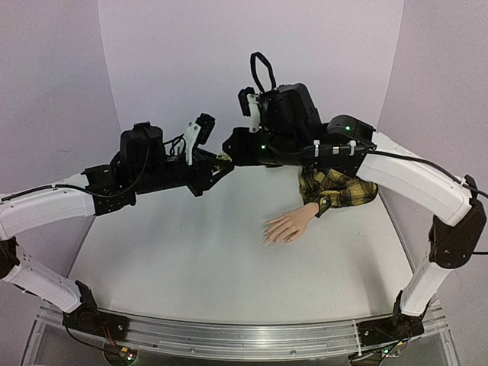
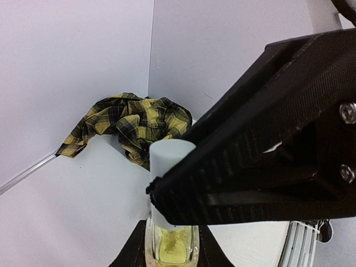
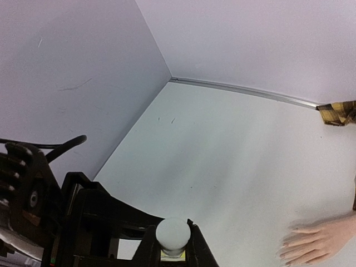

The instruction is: Paint the nails

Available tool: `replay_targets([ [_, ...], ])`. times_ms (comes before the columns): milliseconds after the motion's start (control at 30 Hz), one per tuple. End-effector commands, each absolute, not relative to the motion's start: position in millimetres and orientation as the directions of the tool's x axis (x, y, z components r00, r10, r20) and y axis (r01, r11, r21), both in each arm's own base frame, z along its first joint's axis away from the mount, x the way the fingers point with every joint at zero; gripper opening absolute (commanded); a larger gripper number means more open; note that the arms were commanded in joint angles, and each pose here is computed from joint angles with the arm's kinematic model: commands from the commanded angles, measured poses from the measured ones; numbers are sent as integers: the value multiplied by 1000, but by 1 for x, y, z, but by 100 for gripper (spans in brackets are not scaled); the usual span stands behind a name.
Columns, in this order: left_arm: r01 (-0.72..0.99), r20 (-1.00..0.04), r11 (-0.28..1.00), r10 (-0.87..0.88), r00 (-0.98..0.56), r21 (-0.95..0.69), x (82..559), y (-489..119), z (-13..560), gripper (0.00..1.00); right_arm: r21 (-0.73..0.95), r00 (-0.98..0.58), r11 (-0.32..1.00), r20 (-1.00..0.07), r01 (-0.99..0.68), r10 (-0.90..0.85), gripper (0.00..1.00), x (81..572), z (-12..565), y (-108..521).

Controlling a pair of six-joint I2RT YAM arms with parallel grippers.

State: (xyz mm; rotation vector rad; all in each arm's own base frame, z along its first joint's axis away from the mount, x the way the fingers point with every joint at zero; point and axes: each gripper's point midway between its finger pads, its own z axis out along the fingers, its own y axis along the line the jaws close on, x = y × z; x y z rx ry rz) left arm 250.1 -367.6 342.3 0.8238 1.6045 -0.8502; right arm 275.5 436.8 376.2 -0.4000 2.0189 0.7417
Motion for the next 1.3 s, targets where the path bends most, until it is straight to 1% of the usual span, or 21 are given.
replay_targets([
  [0, 939, -996, 333, -51, -78, -91, 217, -372, 403, 0, 296, -452, 659, -889, -691, -76, 0, 254, 398, 447],
  [33, 961, -996, 263, -51, -70, -81, 202, -372, 405, 0, 272, -427, 617, -897, -738, -116, 0, 246, 397, 449],
  [100, 998, -997, 34, -59, -52, -54, 160, -369, 414, 0, 221, -332, 419, -919, -881, -214, 0, 210, 400, 458],
  [133, 991, -997, -127, -63, -54, -45, 131, -363, 418, 0, 195, -262, 250, -927, -948, -269, 0, 180, 399, 461],
  [200, 925, -995, -375, -52, -83, -58, 90, -347, 427, 0, 206, -165, -97, -933, -974, -320, 0, 119, 395, 455],
  [267, 825, -994, -558, 1, -106, -89, 64, -333, 430, 0, 233, -148, -250, -937, -940, -317, 0, 90, 399, 446],
  [333, 777, -989, -613, 62, -135, -144, 60, -332, 427, 0, 299, -188, -321, -924, -899, -334, 0, 78, 399, 446],
  [433, 799, -985, -577, 95, -143, -171, 70, -340, 417, 0, 377, -244, -342, -895, -861, -372, 0, 73, 392, 449],
  [533, 831, -987, -532, 90, -135, -162, 78, -345, 413, 0, 342, -235, -291, -909, -894, -345, 0, 81, 391, 448],
  [633, 891, -991, -433, 66, -119, -136, 95, -351, 414, 0, 292, -232, -189, -930, -938, -285, 0, 96, 394, 445],
  [667, 920, -992, -373, 60, -108, -123, 104, -355, 413, 0, 271, -233, -120, -937, -955, -259, 0, 108, 396, 445],
  [733, 970, -995, -220, 48, -92, -100, 128, -359, 411, 0, 256, -255, 28, -939, -966, -229, 12, 130, 395, 439],
  [833, 996, -997, 60, 24, -70, -69, 173, -360, 409, 0, 245, -306, 300, -935, -922, -177, 19, 173, 389, 427],
  [867, 991, -998, 121, 22, -66, -63, 183, -358, 406, 0, 256, -330, 370, -932, -893, -153, 30, 184, 389, 422],
  [900, 981, -998, 187, 23, -61, -56, 194, -356, 404, 0, 268, -352, 435, -928, -859, -124, 36, 194, 388, 416],
  [933, 970, -998, 236, 27, -64, -56, 203, -355, 400, 0, 274, -364, 473, -925, -837, -108, 40, 201, 387, 413],
  [1000, 946, -999, 320, 8, -50, -45, 218, -352, 401, 0, 302, -394, 532, -917, -791, -65, 53, 211, 388, 408],
  [1033, 940, -999, 339, 9, -49, -43, 222, -351, 399, 0, 322, -412, 552, -910, -769, -43, 60, 215, 388, 407],
  [1100, 936, -999, 351, 14, -50, -42, 225, -352, 397, 0, 352, -435, 568, -900, -744, -12, 67, 219, 391, 407],
  [1167, 929, -998, 366, 17, -54, -44, 229, -354, 395, 0, 376, -454, 594, -891, -711, 21, 71, 226, 395, 407],
  [1267, 891, -999, 452, 12, -45, -35, 240, -352, 395, 0, 408, -484, 624, -874, -667, 55, 70, 234, 399, 410],
])
